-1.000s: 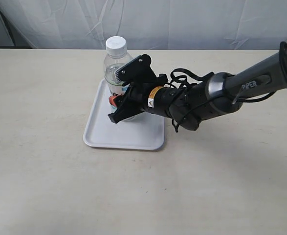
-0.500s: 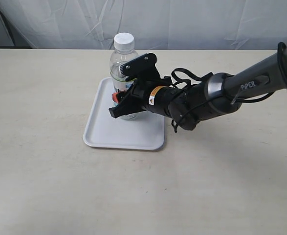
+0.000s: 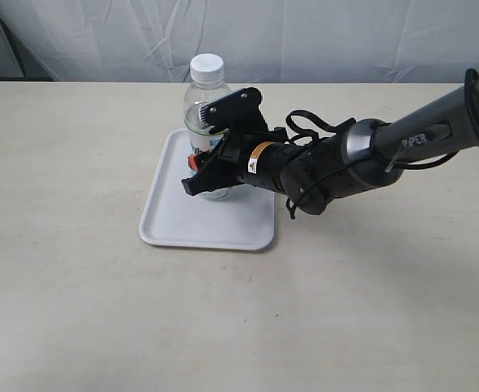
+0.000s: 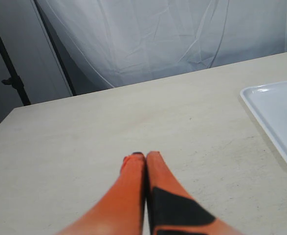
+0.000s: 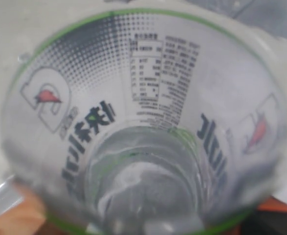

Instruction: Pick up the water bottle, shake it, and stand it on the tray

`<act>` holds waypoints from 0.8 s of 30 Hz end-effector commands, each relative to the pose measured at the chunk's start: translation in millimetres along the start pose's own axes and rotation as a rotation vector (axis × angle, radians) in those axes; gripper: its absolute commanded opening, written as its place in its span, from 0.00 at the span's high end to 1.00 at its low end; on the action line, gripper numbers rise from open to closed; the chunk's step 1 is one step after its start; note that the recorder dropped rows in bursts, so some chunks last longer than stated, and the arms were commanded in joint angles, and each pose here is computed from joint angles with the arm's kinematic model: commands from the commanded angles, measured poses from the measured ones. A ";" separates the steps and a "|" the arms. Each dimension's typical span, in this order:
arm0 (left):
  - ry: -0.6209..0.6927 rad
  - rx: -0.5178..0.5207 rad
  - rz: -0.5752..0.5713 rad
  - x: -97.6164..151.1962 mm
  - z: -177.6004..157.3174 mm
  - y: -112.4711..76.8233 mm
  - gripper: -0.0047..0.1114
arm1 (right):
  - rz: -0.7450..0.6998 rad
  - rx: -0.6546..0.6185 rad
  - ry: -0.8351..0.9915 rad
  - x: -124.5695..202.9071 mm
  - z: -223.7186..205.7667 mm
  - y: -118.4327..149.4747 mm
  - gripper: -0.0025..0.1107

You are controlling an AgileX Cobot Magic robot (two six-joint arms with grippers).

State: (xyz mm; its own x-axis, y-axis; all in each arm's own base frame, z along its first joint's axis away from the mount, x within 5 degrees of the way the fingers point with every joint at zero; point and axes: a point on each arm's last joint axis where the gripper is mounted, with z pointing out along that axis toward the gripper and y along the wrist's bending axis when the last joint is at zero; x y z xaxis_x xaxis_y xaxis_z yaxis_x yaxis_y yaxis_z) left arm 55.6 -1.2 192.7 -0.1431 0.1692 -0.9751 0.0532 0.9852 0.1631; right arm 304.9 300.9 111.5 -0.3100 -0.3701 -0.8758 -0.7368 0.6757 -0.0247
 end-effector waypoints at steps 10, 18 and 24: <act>0.001 0.002 -0.008 1.1 0.0 -0.3 0.96 | 0.044 0.025 0.095 7.0 -2.2 -3.0 0.36; 0.001 0.002 -0.008 1.1 0.0 -0.3 0.96 | 0.044 0.027 0.152 0.1 -11.6 -3.3 0.36; 0.001 0.002 -0.008 1.1 0.0 -0.3 0.96 | 0.044 0.029 0.227 -4.3 -21.6 -3.5 0.37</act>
State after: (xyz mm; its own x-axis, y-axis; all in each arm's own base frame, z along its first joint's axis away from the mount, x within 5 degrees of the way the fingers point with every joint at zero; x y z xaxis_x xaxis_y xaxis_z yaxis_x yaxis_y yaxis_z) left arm 55.6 -1.2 192.7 -0.1431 0.1692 -0.9751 0.0532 0.9852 0.1631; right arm 297.6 289.8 120.0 -0.4539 -0.4556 -0.7658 -0.7055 0.7087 -0.0035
